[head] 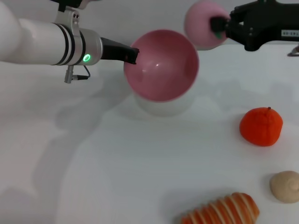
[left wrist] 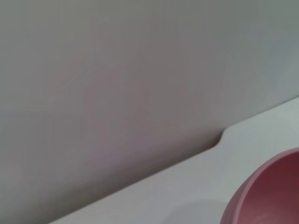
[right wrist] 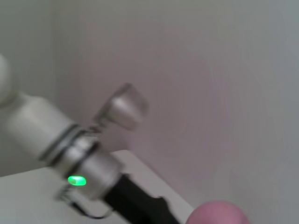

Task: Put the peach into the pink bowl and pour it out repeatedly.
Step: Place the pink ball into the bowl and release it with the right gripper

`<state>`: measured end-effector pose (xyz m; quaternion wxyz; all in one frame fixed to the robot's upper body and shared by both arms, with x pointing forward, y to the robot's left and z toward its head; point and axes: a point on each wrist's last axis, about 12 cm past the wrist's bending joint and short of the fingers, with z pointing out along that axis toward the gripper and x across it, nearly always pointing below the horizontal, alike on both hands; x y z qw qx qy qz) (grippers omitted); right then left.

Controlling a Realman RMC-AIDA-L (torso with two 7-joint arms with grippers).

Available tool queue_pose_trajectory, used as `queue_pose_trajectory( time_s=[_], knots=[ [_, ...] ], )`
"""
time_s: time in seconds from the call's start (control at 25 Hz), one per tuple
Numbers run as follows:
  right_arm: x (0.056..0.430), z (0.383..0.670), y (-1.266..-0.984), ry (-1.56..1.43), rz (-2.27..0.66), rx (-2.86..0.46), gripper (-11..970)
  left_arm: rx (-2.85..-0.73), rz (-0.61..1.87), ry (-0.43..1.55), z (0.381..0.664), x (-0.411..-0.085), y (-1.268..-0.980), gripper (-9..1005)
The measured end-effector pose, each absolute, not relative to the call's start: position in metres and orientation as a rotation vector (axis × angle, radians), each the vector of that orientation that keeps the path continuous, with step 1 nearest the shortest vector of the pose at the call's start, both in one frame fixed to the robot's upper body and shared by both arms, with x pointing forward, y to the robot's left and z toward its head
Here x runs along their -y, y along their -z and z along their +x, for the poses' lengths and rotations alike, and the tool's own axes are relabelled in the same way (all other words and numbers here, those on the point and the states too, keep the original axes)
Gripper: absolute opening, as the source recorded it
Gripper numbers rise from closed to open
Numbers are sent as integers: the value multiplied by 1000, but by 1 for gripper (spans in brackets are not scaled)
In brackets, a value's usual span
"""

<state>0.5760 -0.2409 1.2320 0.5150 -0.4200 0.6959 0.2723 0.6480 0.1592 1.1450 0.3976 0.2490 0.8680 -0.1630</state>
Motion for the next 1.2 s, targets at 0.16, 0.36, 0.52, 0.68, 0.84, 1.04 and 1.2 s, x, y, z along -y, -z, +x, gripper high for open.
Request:
queue_pose_trajectory(
  time_s=[0.16,0.36,0.52,0.68,0.84,1.04,1.2],
  knots=[
    [243,591,-1212,-627,-951,-1699,62,-2224,657,435,645,-155,-1146,39],
    [237,600,-1193,-649,-960,-1727,80,-2243,680,449,644,-153,-1148,39],
    [226,602,-1183,-651,-1030,-1750,95,-2257,705,460,643,-149,-1150,39],
    [217,602,-1179,-629,-1090,-1749,109,-2262,706,461,643,-149,-1149,39],
    [216,603,-1179,-624,-1091,-1745,124,-2265,705,461,643,-150,-1148,39],
    [219,602,-1179,-625,-1073,-1743,332,-2267,704,462,643,-150,-1148,40],
    [220,602,-1180,-623,-1069,-1741,415,-2267,704,461,643,-150,-1148,40]
  ],
)
